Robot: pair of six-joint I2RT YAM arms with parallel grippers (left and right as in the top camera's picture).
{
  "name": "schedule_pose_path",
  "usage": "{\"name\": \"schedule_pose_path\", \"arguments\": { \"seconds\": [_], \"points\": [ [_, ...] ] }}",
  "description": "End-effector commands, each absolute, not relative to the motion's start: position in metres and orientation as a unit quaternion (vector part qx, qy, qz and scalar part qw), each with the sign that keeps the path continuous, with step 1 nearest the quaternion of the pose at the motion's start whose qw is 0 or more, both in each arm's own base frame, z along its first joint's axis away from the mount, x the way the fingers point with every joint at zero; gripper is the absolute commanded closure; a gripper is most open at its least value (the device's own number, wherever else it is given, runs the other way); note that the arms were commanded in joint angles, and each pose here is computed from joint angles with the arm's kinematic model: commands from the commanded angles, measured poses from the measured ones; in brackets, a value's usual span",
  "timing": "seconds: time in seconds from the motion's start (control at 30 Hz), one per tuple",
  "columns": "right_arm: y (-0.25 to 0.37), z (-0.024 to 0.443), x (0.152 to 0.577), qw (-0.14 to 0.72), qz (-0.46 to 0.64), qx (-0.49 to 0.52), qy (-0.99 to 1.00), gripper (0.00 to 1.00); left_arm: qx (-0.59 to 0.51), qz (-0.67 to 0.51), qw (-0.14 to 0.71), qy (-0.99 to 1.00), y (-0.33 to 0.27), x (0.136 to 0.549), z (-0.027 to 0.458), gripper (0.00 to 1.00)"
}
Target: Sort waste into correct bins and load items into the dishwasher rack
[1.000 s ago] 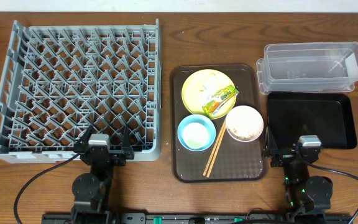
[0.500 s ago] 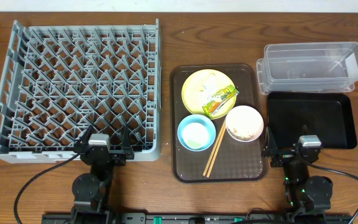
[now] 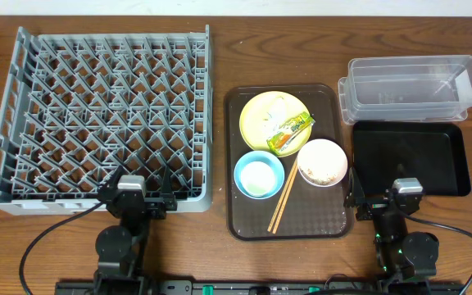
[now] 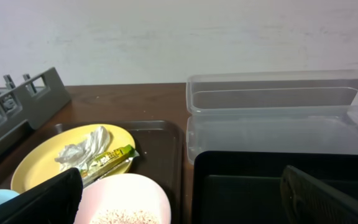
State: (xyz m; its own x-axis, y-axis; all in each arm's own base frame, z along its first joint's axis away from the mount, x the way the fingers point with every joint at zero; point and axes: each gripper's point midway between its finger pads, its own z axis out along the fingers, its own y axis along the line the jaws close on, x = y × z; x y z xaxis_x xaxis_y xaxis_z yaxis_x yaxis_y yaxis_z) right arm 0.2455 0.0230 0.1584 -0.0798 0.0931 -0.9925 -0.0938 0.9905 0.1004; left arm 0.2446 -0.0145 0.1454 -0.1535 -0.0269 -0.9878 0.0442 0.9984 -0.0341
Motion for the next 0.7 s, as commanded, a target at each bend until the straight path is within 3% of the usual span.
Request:
{"name": "schedule_pose_path", "arguments": {
  "seconds": [0.0,0.3,0.5,0.67],
  "points": [
    [0.021,0.178,0.244,0.692,0.084,0.019,0.717,0.01,0.01,-0.02,0.635,0.772,-0.014,0.243,0.151,0.0],
    [0.027,0.215,0.247,0.681,0.096,0.012,0.726,0.01,0.013,-0.015,0.56,0.828,-0.014,0.248,0.174,0.0],
    [0.034,0.233,0.269,0.623,0.102,0.004,0.776,0.01,0.016,-0.009,0.479,0.878,-0.015,0.254,0.185,0.0],
    [0.056,0.238,0.293,0.538,0.117,-0.065,0.832,0.01,0.02,-0.003,0.383,0.923,-0.015,0.252,0.186,0.0]
  ]
}}
